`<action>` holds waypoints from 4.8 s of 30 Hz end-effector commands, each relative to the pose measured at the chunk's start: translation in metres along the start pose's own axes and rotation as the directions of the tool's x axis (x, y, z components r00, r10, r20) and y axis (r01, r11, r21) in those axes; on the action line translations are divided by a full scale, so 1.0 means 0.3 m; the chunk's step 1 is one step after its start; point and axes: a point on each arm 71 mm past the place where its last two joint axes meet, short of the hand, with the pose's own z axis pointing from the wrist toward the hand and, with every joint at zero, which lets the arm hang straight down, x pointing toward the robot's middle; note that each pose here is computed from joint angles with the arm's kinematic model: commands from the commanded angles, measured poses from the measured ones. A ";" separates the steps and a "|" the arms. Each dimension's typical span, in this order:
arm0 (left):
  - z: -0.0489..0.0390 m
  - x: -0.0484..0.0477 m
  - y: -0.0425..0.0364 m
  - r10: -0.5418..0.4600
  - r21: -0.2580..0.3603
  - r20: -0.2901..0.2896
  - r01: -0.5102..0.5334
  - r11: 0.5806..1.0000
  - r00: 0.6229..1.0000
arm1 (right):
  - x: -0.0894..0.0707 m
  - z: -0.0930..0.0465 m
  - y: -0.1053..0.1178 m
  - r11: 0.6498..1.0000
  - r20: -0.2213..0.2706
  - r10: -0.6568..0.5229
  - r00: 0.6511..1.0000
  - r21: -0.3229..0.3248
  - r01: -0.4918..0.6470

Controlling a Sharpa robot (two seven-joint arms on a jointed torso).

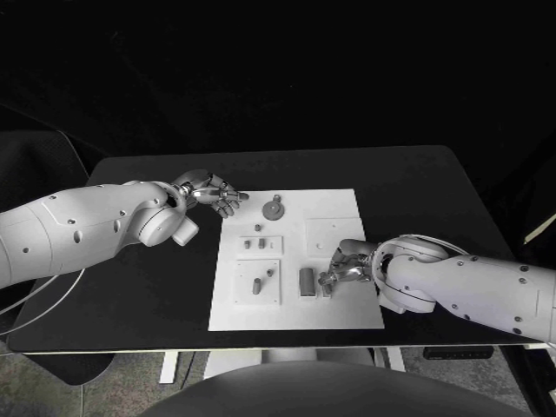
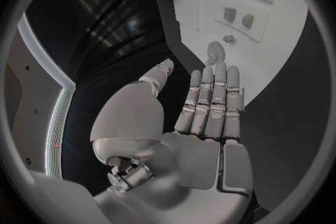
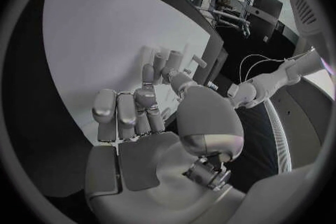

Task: Assemble the parts on the task board

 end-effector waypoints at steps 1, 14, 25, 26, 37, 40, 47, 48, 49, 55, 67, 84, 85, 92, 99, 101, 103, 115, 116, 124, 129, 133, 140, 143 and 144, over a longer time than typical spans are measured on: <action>0.003 0.005 -0.006 0.002 0.007 -0.014 -0.002 1.000 1.000 | 0.001 0.004 -0.004 0.999 -0.008 -0.032 0.999 0.015 0.032; 0.003 0.008 -0.007 0.002 0.008 -0.017 -0.002 1.000 1.000 | 0.014 0.009 -0.005 0.998 -0.035 -0.057 0.998 0.024 0.057; 0.001 0.005 -0.006 0.002 0.007 -0.015 -0.002 1.000 1.000 | 0.032 0.005 0.010 0.998 -0.052 -0.057 0.997 0.014 0.058; 0.001 0.006 -0.006 0.002 0.007 -0.015 -0.002 1.000 1.000 | 0.031 0.005 0.008 0.998 -0.052 -0.056 0.997 0.017 0.057; 0.000 0.004 -0.004 0.002 0.006 -0.014 -0.002 1.000 1.000 | 0.029 0.006 -0.002 0.998 -0.051 -0.052 0.997 0.031 0.053; 0.000 0.003 -0.004 0.002 0.005 -0.014 -0.002 1.000 1.000 | 0.025 0.008 -0.006 0.998 -0.044 -0.049 0.998 0.035 0.051; 0.000 0.004 -0.005 0.002 0.005 -0.014 -0.002 1.000 1.000 | 0.022 0.011 -0.005 0.998 -0.035 -0.042 0.999 0.035 0.043; 0.001 0.004 -0.005 0.002 0.005 -0.014 -0.002 1.000 1.000 | 0.022 0.011 -0.006 0.998 -0.035 -0.042 0.999 0.035 0.043; 0.001 0.004 -0.005 0.002 0.005 -0.014 -0.002 1.000 1.000 | 0.021 0.011 -0.007 0.998 -0.036 -0.042 0.998 0.036 0.043; 0.000 0.003 -0.004 0.002 0.004 -0.014 -0.002 1.000 1.000 | 0.027 0.008 -0.010 0.998 -0.062 -0.059 0.996 0.035 0.062; -0.001 0.002 -0.002 0.004 0.001 -0.014 -0.004 1.000 1.000 | 0.007 -0.008 -0.018 1.000 0.016 0.011 1.000 -0.018 -0.011; -0.002 -0.003 -0.006 0.003 0.017 0.006 -0.003 1.000 1.000 | 0.025 -0.032 -0.037 0.998 -0.079 -0.024 0.997 -0.053 0.020; -0.002 -0.003 -0.005 0.003 0.017 0.005 -0.003 1.000 1.000 | 0.026 -0.031 -0.037 0.998 -0.084 -0.026 0.996 -0.053 0.021; -0.001 -0.001 -0.006 0.003 0.016 0.002 -0.003 1.000 1.000 | 0.034 -0.029 -0.028 0.998 -0.107 -0.036 0.994 -0.059 0.030; -0.002 -0.001 -0.005 0.002 0.014 0.000 -0.002 1.000 1.000 | 0.033 -0.023 -0.026 0.998 -0.106 -0.037 0.994 -0.053 0.032; -0.002 -0.001 -0.005 0.002 0.013 0.000 -0.002 1.000 1.000 | 0.034 -0.023 -0.025 0.998 -0.107 -0.038 0.994 -0.053 0.032; -0.002 -0.001 -0.005 0.002 0.013 -0.001 -0.002 1.000 1.000 | 0.034 -0.021 -0.024 0.998 -0.106 -0.038 0.994 -0.051 0.033; -0.003 -0.001 -0.004 0.002 0.011 -0.002 -0.002 1.000 1.000 | 0.030 -0.006 -0.031 0.999 -0.096 -0.040 0.995 -0.025 0.038; -0.003 -0.001 -0.004 0.002 0.011 -0.002 -0.002 1.000 1.000 | 0.031 -0.004 -0.030 0.999 -0.098 -0.044 0.994 -0.023 0.042; -0.004 -0.004 -0.002 0.002 0.009 -0.001 -0.002 1.000 1.000 | 0.034 0.001 -0.043 0.997 -0.111 -0.075 0.991 0.004 0.076; -0.003 -0.002 -0.003 0.002 0.010 -0.001 -0.002 1.000 1.000 | 0.037 0.004 -0.038 0.996 -0.117 -0.086 0.989 0.004 0.087; -0.003 -0.002 -0.003 0.002 0.010 -0.002 -0.002 1.000 1.000 | 0.036 0.004 -0.038 0.995 -0.111 -0.100 0.989 0.006 0.102; -0.003 -0.003 -0.003 0.002 0.009 -0.001 -0.002 1.000 1.000 | 0.032 0.003 -0.042 0.996 -0.093 -0.092 0.991 0.007 0.093; -0.002 -0.002 -0.004 0.002 0.010 -0.001 -0.002 1.000 1.000 | 0.031 0.002 -0.042 0.996 -0.091 -0.087 0.992 -0.002 0.087; -0.002 -0.003 -0.004 0.002 0.011 0.000 -0.002 1.000 1.000 | 0.031 0.001 -0.041 0.997 -0.088 -0.083 0.993 -0.007 0.082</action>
